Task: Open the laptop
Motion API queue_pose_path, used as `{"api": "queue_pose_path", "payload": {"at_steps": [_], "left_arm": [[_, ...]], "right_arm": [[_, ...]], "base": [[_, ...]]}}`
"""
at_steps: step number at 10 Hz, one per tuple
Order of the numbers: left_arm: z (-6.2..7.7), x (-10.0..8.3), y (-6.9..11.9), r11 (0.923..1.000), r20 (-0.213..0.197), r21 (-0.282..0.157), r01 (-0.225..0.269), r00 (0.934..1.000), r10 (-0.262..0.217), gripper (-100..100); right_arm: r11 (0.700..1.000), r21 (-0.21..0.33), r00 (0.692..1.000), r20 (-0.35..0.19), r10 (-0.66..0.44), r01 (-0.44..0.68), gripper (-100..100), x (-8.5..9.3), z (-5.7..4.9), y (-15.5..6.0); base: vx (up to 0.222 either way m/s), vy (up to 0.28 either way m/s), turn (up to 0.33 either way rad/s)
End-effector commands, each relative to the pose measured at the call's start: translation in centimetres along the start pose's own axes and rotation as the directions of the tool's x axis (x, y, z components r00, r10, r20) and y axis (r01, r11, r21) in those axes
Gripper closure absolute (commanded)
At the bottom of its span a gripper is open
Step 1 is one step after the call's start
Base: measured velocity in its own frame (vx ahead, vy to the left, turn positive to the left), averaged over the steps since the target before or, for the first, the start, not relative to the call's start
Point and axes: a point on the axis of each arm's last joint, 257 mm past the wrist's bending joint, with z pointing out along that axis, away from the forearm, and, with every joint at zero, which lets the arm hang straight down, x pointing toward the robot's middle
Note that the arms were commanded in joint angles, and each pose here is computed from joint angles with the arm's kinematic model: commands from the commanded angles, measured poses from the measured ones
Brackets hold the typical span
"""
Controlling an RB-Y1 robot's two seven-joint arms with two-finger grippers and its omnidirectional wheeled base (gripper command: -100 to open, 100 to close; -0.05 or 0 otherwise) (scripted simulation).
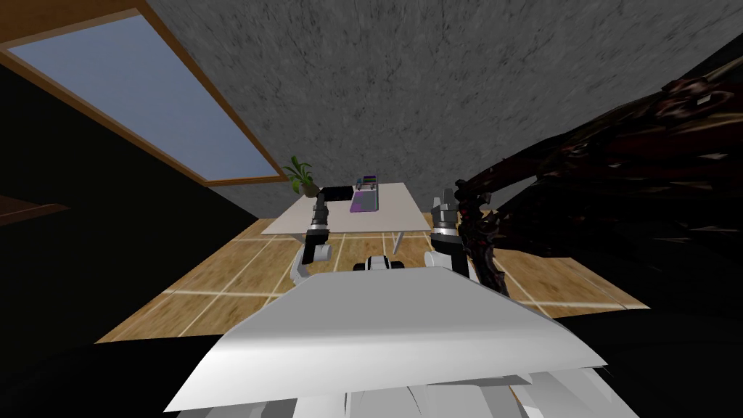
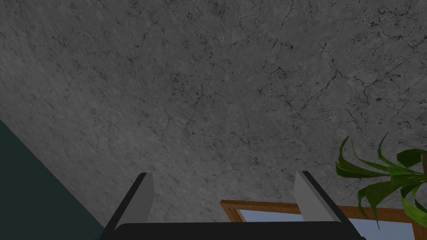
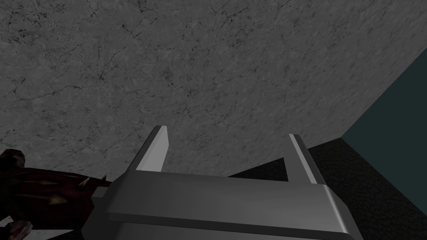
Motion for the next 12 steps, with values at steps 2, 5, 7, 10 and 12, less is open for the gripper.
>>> {"api": "queue_pose_path", "payload": {"at_steps": [2, 5, 7, 10, 12], "left_arm": [[2.4, 1.0, 2.3, 0.9970, -0.030, -0.034, -0.069, 0.9972, 0.068, -100], [4.3, 1.5, 4.2, 0.9899, -0.052, -0.065, -0.126, 0.9911, 0.123, -100], [5.5, 1.8, 5.1, 0.9850, -0.061, -0.078, -0.154, 0.9869, 0.149, -100], [7.6, 2.2, 6.9, 0.9715, -0.081, -0.113, -0.208, 0.9764, 0.200, -100], [8.8, 2.4, 7.7, 0.9637, -0.091, -0.129, -0.234, 0.9706, 0.223, -100]], "right_arm": [[1.000, 0.000, 1.000, 0.000, 0.000, 0.000, 0, 0.0, 0.0, 0.0], [1.000, 0.000, 1.000, 0.000, 0.000, 0.000, 0, 0.0, 0.0, 0.0], [1.000, 0.000, 1.000, 0.000, 0.000, 0.000, 0, 0.0, 0.0, 0.0], [1.000, 0.000, 1.000, 0.000, 0.000, 0.000, 0, 0.0, 0.0, 0.0], [1.000, 0.000, 1.000, 0.000, 0.000, 0.000, 0, 0.0, 0.0, 0.0]], "base": [[-0.020, -0.039, -0.002], [-0.021, -0.044, -0.005], [-0.026, -0.054, -0.007], [-0.013, -0.037, -0.004], [-0.015, -0.035, -0.004]]}}
